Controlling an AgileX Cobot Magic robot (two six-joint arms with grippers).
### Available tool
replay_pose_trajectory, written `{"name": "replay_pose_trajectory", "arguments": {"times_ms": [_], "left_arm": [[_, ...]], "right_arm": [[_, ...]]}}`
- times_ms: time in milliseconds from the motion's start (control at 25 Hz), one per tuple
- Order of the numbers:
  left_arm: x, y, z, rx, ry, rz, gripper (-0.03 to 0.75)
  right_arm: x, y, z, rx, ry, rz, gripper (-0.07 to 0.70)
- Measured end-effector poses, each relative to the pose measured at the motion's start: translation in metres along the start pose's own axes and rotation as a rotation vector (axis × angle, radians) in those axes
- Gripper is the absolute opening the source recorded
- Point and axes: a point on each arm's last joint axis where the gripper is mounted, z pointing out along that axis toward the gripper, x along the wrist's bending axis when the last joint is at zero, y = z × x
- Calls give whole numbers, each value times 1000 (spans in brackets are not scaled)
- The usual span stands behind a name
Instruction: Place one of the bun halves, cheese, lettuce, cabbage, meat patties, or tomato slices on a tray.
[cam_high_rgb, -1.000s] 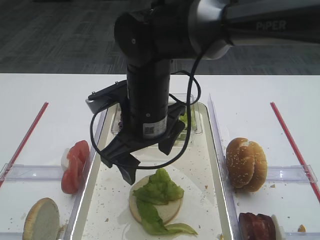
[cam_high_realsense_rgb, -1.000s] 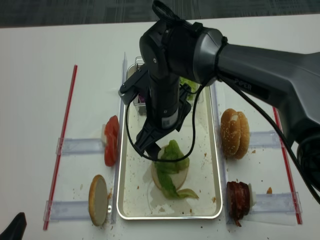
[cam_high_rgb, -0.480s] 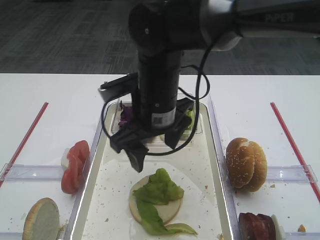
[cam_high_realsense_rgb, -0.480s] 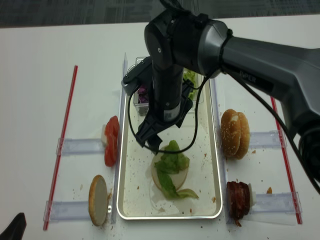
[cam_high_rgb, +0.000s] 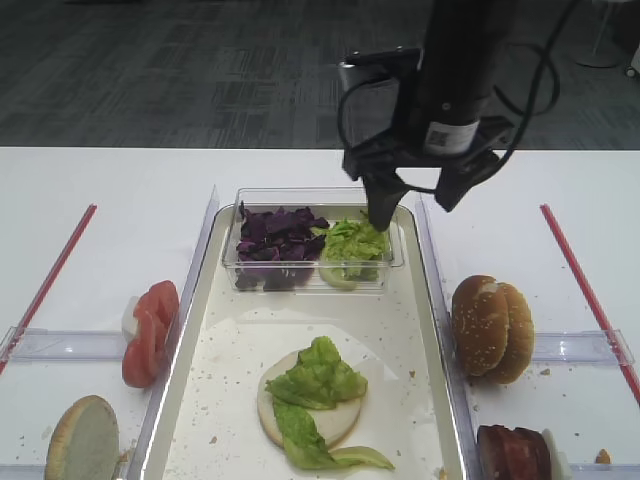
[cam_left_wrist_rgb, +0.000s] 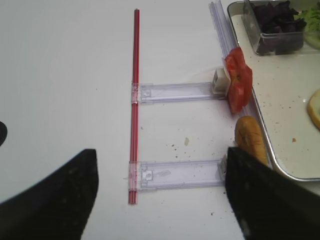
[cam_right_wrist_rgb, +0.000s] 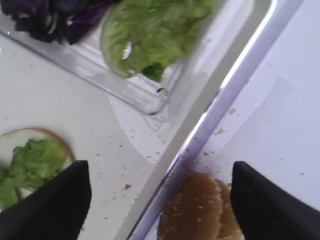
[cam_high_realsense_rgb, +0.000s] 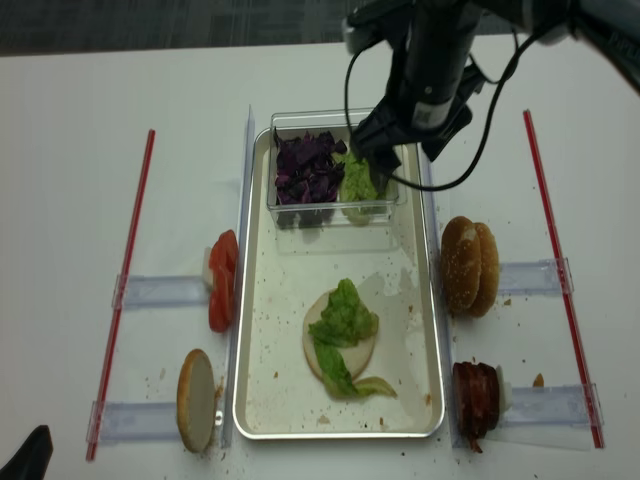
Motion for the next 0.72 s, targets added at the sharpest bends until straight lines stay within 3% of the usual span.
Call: {"name": "replay_pose_trajectory", "arguments": {"times_ms": [480, 720], "left_arm": [[0, 0, 0, 0, 0, 0, 490], [0, 0, 0, 0, 0, 0, 490]], "right_arm": [[-106, -15, -18, -38, -43, 267, 591], [-137, -25, -24, -41, -82, 332, 591]]}}
